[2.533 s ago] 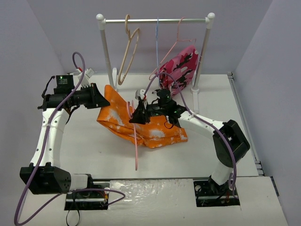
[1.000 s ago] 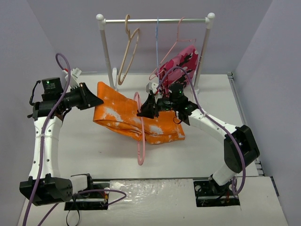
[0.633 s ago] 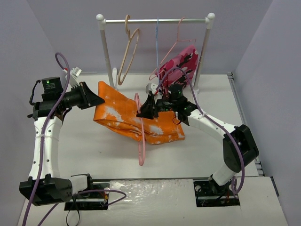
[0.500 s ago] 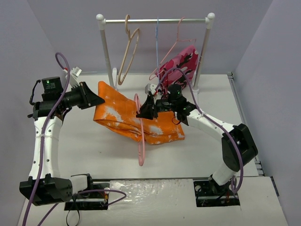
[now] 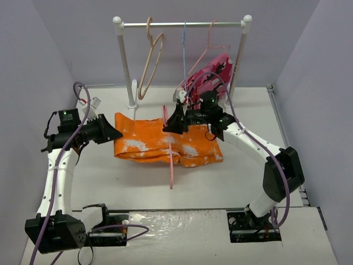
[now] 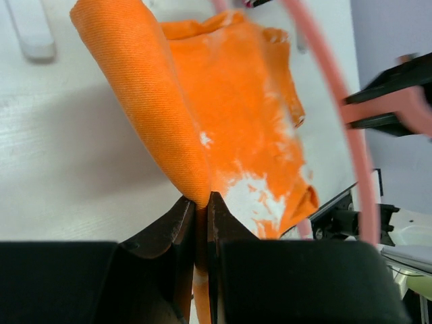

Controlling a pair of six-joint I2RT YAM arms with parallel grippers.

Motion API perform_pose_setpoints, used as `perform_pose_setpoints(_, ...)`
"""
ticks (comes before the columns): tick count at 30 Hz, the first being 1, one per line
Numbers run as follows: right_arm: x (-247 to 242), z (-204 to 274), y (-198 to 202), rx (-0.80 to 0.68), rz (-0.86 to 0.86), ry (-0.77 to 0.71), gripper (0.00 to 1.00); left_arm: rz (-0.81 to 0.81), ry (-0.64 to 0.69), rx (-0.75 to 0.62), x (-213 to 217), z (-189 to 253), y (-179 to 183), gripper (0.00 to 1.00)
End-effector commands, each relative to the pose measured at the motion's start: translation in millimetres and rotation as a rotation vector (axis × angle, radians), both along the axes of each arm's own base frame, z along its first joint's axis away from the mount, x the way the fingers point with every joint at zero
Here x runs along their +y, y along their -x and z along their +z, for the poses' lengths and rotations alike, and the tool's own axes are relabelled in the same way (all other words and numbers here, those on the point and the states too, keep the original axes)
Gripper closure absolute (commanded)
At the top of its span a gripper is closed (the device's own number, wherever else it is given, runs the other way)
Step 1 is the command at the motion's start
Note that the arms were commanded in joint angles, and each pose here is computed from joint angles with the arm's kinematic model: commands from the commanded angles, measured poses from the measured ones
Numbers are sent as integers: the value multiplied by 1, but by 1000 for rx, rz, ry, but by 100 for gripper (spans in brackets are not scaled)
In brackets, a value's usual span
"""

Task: Place the trousers on the hanger

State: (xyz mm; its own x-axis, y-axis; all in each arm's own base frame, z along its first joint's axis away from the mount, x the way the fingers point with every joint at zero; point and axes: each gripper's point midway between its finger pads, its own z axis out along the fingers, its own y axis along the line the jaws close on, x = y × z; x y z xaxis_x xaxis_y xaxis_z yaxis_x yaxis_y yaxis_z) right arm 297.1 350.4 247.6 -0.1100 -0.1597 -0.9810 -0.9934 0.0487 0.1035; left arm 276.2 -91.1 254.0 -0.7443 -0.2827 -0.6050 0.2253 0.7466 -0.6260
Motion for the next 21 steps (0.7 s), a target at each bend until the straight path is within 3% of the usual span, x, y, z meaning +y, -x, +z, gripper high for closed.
perform_pose_setpoints(1, -15, 126, 2, -320, -20, -157, 100, 13, -70, -92, 11, 0, -8, 100)
perform_pose_setpoints(13, -37, 201, 23, -422, 2, -234, 100, 69, -86, -31, 26, -55, -12, 100)
perform_pose_setpoints(21, -43, 222, 52, -426, 89, -266, 100, 93, -68, -126, 32, -30, -43, 100)
